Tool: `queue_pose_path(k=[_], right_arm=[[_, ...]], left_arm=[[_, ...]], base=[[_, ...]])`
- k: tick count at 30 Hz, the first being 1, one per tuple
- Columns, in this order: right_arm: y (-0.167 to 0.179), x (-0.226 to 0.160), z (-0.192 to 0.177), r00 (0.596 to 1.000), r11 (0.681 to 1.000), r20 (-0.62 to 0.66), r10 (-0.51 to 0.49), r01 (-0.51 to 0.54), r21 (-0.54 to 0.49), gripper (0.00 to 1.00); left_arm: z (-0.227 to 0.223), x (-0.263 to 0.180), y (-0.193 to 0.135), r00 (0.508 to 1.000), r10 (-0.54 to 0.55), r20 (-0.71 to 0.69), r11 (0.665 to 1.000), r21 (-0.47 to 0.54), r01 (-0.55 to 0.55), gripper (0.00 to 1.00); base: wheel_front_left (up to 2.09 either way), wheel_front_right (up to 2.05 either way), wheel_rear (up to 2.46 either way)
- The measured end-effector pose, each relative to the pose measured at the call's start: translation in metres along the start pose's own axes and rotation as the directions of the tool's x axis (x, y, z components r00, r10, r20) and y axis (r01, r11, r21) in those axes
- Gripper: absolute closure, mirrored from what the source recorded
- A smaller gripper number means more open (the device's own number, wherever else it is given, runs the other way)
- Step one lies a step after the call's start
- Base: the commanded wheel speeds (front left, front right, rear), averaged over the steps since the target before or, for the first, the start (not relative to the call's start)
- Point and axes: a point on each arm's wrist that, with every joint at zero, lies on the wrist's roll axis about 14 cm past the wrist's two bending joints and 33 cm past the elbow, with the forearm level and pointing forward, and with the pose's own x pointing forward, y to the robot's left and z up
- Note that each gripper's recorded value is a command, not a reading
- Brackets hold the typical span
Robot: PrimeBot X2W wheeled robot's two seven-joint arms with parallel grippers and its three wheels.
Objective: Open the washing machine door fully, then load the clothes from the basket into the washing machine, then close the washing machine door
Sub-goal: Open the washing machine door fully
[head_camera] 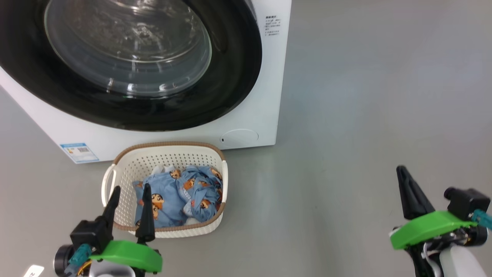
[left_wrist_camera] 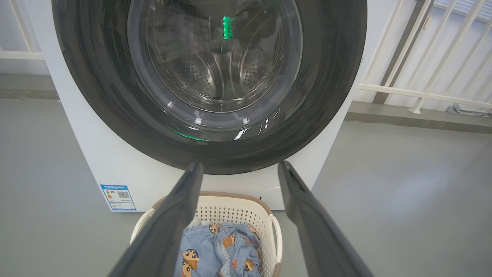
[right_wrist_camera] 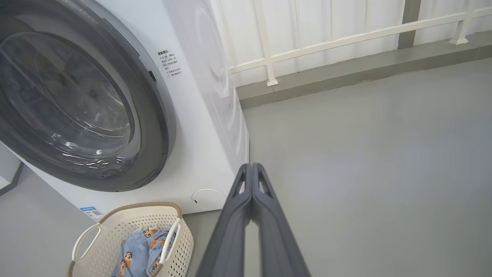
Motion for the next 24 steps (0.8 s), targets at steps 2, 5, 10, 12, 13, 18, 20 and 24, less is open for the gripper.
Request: queue_pose_path(k=[2, 5, 10, 12, 13, 18, 20, 24], right_arm=[[0.002, 0.008, 0.002, 1.000, 0.999, 0.001, 0.005, -0.005, 0.038, 1.00], [0.006, 0.021, 0.001, 1.000, 0.994, -0.010, 0.015, -0.014, 0.112, 1.00], [0.011, 0.046, -0.003, 0.998, 0.974, -0.043, 0.036, -0.026, 0.226, 1.00], [0.013, 0.058, -0.003, 0.998, 0.958, -0.048, 0.043, -0.028, 0.287, 1.00], [0.014, 0.065, -0.002, 0.998, 0.946, -0.049, 0.046, -0.028, 0.322, 1.00], [0.023, 0.096, -0.005, 0.994, 0.854, -0.078, 0.075, -0.023, 0.521, 1.00], [0.027, 0.108, -0.006, 0.992, 0.795, -0.091, 0.092, -0.019, 0.606, 1.00], [0.034, 0.141, -0.005, 0.986, 0.631, -0.101, 0.134, -0.006, 0.776, 1.00]], left_arm=[[0.000, 0.002, -0.001, 1.000, -0.002, 0.000, 1.000, -0.002, 0.002, 0.00], [0.003, 0.008, -0.001, 1.000, -0.004, 0.012, 1.000, -0.009, 0.004, 0.00], [0.005, 0.019, -0.001, 1.000, -0.006, 0.020, 1.000, -0.009, 0.007, 0.00], [0.006, 0.024, -0.003, 1.000, -0.012, 0.026, 1.000, -0.011, 0.012, 0.00], [0.006, 0.027, -0.002, 1.000, -0.009, 0.028, 1.000, -0.009, 0.009, 0.00], [0.000, 0.036, 0.000, 1.000, -0.002, 0.018, 1.000, -0.013, 0.002, 0.00], [-0.002, 0.039, 0.002, 1.000, 0.005, 0.015, 1.000, -0.017, -0.005, 0.00], [-0.008, 0.048, 0.004, 1.000, 0.013, 0.006, 1.000, -0.017, -0.013, 0.00]], base=[[0.00, 0.00, 0.00], [0.00, 0.00, 0.00], [0.00, 0.00, 0.00], [0.00, 0.00, 0.00], [0.00, 0.00, 0.00], [0.00, 0.00, 0.00], [0.00, 0.00, 0.00], [0.00, 0.00, 0.00]])
